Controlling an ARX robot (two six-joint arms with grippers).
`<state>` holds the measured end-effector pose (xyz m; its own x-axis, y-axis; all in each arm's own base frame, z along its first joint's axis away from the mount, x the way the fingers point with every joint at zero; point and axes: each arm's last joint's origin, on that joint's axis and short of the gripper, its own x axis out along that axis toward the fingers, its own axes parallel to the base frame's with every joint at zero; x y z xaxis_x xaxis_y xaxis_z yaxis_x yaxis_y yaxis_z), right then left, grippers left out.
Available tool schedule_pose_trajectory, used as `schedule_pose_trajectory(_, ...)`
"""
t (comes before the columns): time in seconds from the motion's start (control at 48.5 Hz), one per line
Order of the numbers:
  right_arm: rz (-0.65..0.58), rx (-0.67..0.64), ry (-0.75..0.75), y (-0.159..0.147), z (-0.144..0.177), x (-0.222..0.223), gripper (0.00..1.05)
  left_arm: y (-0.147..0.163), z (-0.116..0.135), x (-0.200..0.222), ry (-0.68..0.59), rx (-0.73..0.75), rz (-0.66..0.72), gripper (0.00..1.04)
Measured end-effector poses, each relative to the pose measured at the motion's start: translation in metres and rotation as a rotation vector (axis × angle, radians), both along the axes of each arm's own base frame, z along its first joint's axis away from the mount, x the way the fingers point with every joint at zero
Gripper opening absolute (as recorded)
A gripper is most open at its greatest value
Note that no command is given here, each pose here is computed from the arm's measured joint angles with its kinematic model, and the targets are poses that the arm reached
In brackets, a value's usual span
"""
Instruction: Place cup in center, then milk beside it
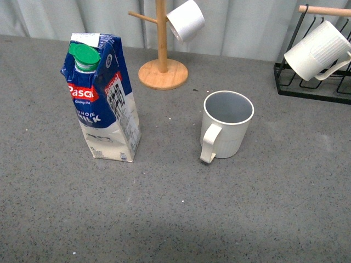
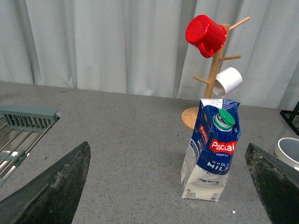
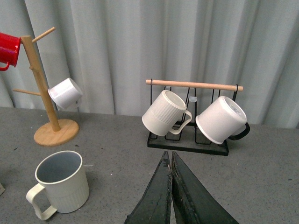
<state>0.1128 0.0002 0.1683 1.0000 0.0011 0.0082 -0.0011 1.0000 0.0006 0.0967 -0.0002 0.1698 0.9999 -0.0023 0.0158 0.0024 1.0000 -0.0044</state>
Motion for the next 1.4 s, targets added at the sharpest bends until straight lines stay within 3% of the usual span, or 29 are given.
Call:
schedule_pose_trajectory(0.639,0.003,-0.002,0.006,0.000,-0.003,-0.015,0.02,0.000,0.000,0.000,0.000,0.000,0.000,0.98)
schedule_pose_trajectory(0.763,0.003,-0.001,0.006,0.000,-0.003,-0.015,0.21,0.000,0.000,0.000,0.000,0.000,0.000,0.98)
schedule_pose_trajectory(0.969,0.003,-0.001,0.006,0.000,-0.003,-0.015,0.67,0.000,0.000,0.000,0.000,0.000,0.000,0.98)
schedule_pose_trajectory(1.134,0.003,-0.001,0.006,0.000,-0.003,-0.015,0.92,0.000,0.000,0.000,0.000,0.000,0.000,0.98)
schedule_pose_trajectory(1.196,0.003,0.000,0.006,0.000,-0.003,-0.015,0.97,0.000,0.000,0.000,0.000,0.000,0.000,0.98)
schedule_pose_trajectory(1.402,0.003,0.000,0.005,0.000,-0.003,-0.015,0.95,0.000,0.000,0.000,0.000,0.000,0.000,0.98)
